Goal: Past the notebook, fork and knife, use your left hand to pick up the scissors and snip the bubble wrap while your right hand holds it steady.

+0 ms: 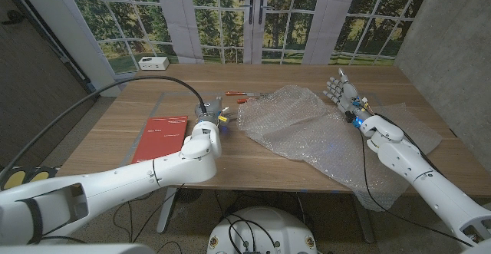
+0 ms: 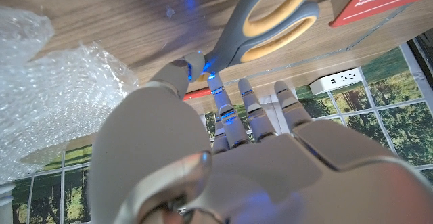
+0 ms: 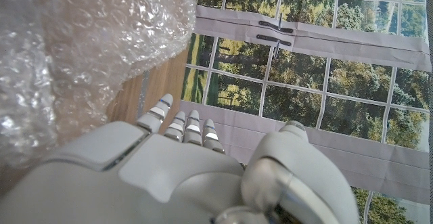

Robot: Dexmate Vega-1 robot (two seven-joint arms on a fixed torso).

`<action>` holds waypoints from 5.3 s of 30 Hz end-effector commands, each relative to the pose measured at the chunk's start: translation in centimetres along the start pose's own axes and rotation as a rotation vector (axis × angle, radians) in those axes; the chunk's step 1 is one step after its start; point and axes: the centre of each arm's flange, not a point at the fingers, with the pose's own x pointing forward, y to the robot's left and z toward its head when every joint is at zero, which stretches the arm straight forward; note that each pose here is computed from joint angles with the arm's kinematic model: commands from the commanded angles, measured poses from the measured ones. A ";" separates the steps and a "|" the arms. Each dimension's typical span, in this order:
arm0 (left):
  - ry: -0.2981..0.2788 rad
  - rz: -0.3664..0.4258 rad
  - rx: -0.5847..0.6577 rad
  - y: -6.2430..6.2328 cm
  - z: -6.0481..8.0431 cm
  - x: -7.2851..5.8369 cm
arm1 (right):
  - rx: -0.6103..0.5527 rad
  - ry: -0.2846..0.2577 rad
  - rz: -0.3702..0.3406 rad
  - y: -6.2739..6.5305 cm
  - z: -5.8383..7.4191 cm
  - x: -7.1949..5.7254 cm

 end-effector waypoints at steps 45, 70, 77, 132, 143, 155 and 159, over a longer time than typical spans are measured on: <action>-0.081 0.059 -0.259 2.6 0.9 0.2 | 0.020 -0.039 -0.029 -0.4 0.0 -0.5; -0.142 -0.024 -0.538 3.5 0.4 1.4 | 0.019 -0.063 -0.044 -0.4 0.0 -1.1; -0.146 -0.053 -0.602 3.7 0.3 1.6 | 0.018 -0.061 -0.044 -0.6 0.0 -1.2; -0.225 -0.181 -0.876 4.2 0.6 2.0 | 0.008 -0.065 -0.048 -1.3 0.5 -1.2; -0.225 -0.219 -0.937 3.7 0.5 1.9 | 0.007 -0.069 -0.050 -1.4 0.6 -1.6; -0.224 -0.251 -1.008 3.2 0.2 1.7 | 0.006 -0.079 -0.057 -1.3 0.8 -1.8; -0.225 -0.281 -1.063 3.0 -0.1 1.9 | 0.005 -0.080 -0.059 -1.4 0.9 -1.9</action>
